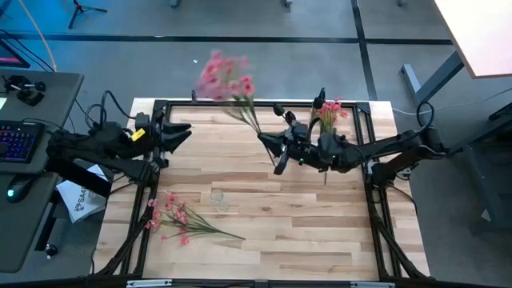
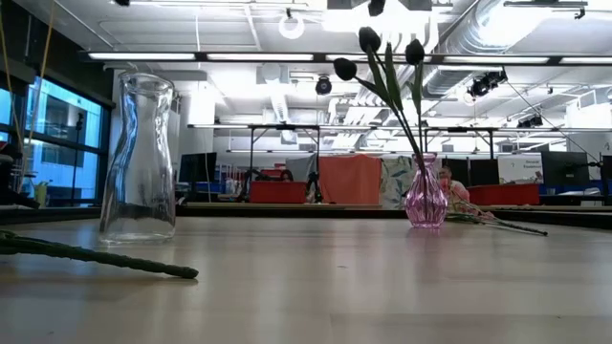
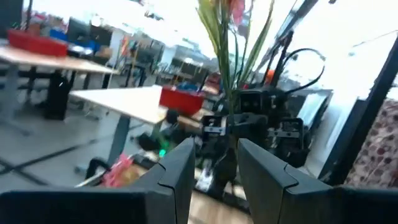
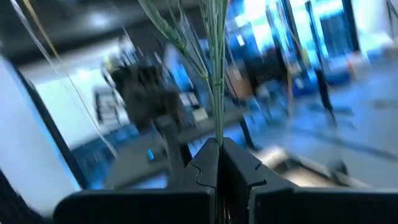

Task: Sort flowers into vase by color
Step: Put the center pink flowers into the transparent vase

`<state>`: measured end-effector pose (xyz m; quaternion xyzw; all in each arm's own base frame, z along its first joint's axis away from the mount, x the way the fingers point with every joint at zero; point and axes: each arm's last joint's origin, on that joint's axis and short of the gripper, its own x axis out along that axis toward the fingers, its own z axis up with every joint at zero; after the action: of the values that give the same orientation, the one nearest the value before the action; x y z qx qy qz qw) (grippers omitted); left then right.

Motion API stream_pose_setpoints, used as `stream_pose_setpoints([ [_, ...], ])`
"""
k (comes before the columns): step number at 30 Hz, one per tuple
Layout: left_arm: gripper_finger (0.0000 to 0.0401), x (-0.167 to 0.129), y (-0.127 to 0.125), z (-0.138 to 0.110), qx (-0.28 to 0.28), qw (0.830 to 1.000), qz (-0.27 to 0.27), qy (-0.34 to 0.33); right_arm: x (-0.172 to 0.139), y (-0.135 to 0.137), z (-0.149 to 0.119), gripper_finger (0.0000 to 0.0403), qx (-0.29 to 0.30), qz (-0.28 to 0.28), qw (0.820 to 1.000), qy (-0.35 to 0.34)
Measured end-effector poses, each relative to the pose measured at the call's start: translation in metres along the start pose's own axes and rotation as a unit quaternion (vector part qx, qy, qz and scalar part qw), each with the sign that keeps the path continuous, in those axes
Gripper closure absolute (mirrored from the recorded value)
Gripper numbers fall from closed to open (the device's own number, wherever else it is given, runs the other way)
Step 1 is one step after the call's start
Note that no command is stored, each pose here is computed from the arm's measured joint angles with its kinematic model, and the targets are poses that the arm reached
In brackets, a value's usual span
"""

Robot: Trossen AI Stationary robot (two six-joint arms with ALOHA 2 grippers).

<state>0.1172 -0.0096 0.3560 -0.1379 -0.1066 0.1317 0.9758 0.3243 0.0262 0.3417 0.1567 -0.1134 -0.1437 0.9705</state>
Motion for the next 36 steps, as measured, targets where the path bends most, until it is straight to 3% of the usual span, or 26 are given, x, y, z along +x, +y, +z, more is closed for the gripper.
stream_pose_setpoints([
  [3, 0.029, 0.017, -0.009, -0.006, 0.013, 1.0, -0.02, -0.004, 0.002, 0.002, 0.003, 0.0402, 0.0, 0.01, 0.999, -0.036],
  [9, 0.0272, 0.055, -0.027, -0.024, 0.039, 0.998, -0.048, -0.01, 0.016, 0.013, 0.01, 0.0402, -0.023, 0.054, 0.998, -0.038],
  [17, 0.0223, 0.096, -0.05, -0.016, 0.032, 0.997, -0.071, -0.019, 0.041, 0.027, 0.006, 0.0403, -0.043, 0.103, 0.994, -0.024],
  [23, 0.0207, 0.106, -0.058, -0.006, 0.049, 0.996, -0.074, -0.03, 0.05, 0.035, 0.009, 0.0403, -0.039, 0.144, 0.988, -0.025],
  [31, 0.0205, 0.11, -0.061, -0.008, 0.06, 0.992, -0.106, -0.023, 0.052, 0.035, 0.003, 0.0403, -0.044, 0.148, 0.988, -0.003],
  [36, 0.0227, 0.11, -0.061, -0.008, 0.061, 0.992, -0.106, -0.023, 0.052, 0.035, 0.001, 0.0403, -0.047, 0.154, 0.987, 0.008],
])
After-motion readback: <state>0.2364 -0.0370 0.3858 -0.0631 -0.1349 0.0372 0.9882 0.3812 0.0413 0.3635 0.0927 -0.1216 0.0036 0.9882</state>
